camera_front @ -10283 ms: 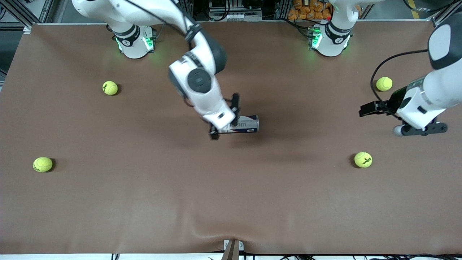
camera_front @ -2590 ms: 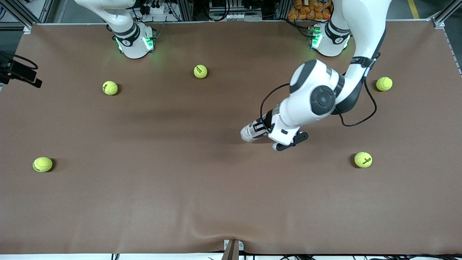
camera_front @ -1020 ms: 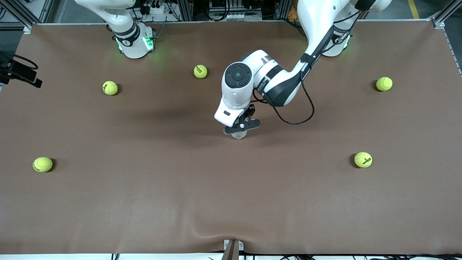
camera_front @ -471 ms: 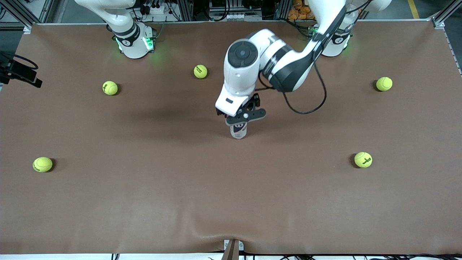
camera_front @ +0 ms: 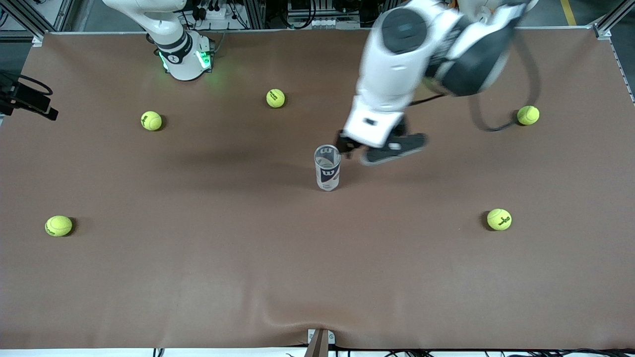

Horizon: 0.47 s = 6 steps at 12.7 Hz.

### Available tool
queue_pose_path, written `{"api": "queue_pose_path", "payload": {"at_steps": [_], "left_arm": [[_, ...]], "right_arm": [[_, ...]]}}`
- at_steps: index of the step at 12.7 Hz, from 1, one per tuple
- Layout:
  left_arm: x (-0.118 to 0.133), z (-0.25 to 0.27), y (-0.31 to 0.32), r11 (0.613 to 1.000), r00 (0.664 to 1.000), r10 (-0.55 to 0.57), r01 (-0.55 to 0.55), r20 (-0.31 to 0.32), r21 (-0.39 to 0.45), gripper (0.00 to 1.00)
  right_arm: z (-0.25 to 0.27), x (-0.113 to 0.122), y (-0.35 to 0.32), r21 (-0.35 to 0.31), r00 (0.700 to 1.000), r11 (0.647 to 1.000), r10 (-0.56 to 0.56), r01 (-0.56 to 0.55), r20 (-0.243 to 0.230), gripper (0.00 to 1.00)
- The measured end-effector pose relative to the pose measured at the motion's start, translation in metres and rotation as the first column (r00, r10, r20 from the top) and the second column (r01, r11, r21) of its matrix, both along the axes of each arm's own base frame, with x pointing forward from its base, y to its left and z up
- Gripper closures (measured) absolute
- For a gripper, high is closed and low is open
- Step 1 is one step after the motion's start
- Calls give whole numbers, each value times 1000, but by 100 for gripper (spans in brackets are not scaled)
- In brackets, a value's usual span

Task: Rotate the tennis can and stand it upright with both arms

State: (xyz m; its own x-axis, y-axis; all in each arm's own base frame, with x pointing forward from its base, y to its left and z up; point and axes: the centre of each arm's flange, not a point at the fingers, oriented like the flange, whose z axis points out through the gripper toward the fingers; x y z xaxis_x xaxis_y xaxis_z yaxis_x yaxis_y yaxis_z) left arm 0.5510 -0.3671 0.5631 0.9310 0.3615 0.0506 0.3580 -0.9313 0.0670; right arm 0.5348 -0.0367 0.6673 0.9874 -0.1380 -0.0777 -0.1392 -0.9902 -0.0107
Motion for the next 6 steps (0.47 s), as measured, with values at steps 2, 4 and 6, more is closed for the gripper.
{"api": "queue_pose_path", "payload": {"at_steps": [2, 4, 6], "left_arm": [[24, 24, 63, 996, 996, 86, -86, 26, -5, 0], [48, 27, 117, 988, 987, 157, -157, 30, -2, 0], [63, 25, 157, 980, 980, 198, -199, 26, 3, 0]], "right_arm": [[0, 0, 0, 0, 1000, 1000, 0, 0, 0, 0], [0, 0, 0, 0, 1000, 1000, 0, 0, 0, 0], [0, 0, 0, 0, 1000, 1000, 0, 0, 0, 0]]}}
